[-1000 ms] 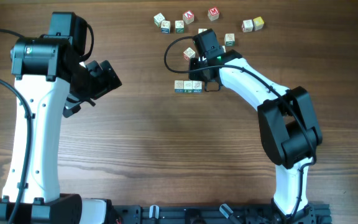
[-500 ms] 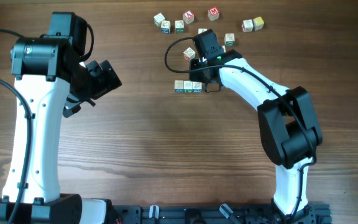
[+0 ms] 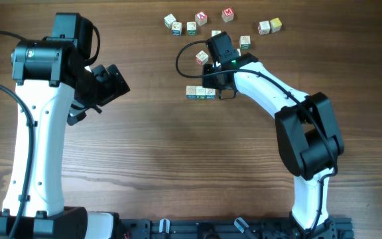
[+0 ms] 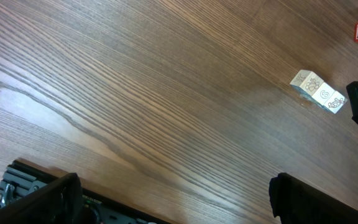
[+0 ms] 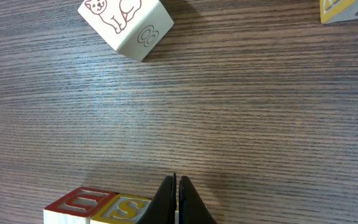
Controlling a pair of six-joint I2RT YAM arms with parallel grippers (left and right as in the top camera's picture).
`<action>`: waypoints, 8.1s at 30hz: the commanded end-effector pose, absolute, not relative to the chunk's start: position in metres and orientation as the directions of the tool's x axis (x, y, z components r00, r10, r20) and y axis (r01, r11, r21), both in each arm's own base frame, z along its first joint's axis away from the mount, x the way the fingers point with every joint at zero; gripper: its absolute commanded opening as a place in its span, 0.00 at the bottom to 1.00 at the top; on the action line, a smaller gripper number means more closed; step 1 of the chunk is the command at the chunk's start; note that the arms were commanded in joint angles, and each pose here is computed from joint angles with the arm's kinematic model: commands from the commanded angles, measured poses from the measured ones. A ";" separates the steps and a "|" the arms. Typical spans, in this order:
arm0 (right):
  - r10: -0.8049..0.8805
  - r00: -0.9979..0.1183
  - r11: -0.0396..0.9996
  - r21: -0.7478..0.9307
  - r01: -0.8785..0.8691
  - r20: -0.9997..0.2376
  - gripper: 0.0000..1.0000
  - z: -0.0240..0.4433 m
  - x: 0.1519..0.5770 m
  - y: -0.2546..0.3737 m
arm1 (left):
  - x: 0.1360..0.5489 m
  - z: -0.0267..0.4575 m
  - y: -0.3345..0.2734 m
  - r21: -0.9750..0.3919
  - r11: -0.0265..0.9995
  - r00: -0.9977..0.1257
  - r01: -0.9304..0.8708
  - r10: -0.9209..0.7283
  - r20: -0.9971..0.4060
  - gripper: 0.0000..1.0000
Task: Form a circle
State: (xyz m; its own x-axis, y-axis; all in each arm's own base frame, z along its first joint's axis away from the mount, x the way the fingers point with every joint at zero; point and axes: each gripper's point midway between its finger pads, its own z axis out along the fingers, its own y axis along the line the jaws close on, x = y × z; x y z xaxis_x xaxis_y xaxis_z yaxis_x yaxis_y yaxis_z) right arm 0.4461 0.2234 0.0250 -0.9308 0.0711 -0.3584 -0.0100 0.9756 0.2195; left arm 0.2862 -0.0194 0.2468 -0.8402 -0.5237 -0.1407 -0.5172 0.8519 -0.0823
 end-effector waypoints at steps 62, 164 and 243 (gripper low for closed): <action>0.078 -0.940 0.971 0.241 -0.005 -0.334 0.05 0.026 0.444 0.229 | 0.285 0.248 -0.020 -0.090 0.848 -0.836 -0.522 -0.530 -0.141 1.00; 0.161 -0.948 0.976 0.188 0.111 -0.274 0.05 0.027 0.428 0.212 | 0.285 0.248 -0.020 -0.089 0.848 -0.836 -0.522 -0.530 -0.141 1.00; 0.240 -0.911 0.956 0.242 0.162 -0.337 0.05 0.134 0.395 0.199 | 0.285 0.248 -0.020 -0.090 0.848 -0.836 -0.522 -0.530 -0.141 1.00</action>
State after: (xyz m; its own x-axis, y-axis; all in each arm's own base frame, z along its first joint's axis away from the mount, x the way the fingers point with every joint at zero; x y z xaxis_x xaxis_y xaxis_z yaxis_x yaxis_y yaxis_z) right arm 0.3847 0.1774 0.0832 -0.9455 0.2239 -0.2364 0.2034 0.9731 0.1081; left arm 0.2862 -0.0194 0.2468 -0.8402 -0.5237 -0.1407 -0.5172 0.8519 -0.0823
